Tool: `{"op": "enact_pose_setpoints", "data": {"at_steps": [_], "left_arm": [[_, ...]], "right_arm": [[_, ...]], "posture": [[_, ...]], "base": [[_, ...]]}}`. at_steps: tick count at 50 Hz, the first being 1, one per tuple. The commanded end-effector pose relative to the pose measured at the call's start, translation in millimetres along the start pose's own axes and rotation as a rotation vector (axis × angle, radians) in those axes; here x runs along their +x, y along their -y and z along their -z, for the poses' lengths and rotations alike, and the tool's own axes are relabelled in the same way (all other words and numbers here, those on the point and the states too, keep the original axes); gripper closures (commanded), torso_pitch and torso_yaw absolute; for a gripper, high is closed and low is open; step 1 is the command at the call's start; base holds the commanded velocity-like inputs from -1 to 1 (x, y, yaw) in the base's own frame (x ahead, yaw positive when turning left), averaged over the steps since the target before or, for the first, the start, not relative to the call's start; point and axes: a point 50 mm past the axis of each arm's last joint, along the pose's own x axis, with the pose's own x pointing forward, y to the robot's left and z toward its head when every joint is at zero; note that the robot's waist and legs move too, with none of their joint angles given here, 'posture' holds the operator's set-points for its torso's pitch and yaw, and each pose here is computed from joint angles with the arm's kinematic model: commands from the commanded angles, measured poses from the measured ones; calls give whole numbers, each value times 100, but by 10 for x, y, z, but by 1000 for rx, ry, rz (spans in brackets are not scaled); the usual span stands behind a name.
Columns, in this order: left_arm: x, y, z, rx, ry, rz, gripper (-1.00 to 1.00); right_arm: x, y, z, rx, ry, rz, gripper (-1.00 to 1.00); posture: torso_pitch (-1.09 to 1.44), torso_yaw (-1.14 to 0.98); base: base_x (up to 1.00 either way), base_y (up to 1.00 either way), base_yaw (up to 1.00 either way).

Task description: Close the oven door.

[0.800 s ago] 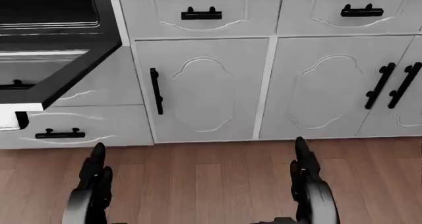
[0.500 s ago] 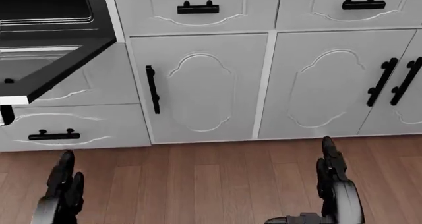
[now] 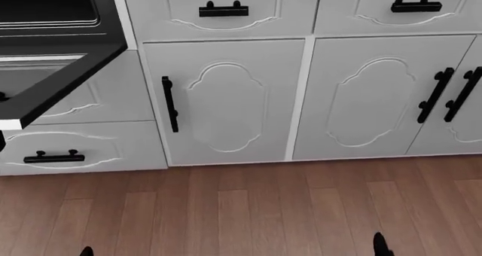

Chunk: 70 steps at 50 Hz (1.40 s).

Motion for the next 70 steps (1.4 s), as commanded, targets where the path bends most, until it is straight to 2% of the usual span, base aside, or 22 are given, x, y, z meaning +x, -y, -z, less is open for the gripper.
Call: {"op": "enact_pose_setpoints", "data": {"at_steps": [1,5,56,70], "left_arm": [[73,-5,-107,21,54,9,-100],[79,-3,-101,27,43,17,-100],[67,-5,-80,13,31,18,-100],[113,-16,-126,2,44,19,-100]], "right_arm": [[57,35,-97,-19,49,19,-100],[49,48,-78,-44,35,30,-100],[51,18,-73,-52,30,4,-100],[43,50,-70,-45,30,10,-100]], "posture": [[0,0],[0,0],[0,0],[0,0]], "base": [[0,5,0],[0,21,0],[0,36,0],[0,40,0]]}}
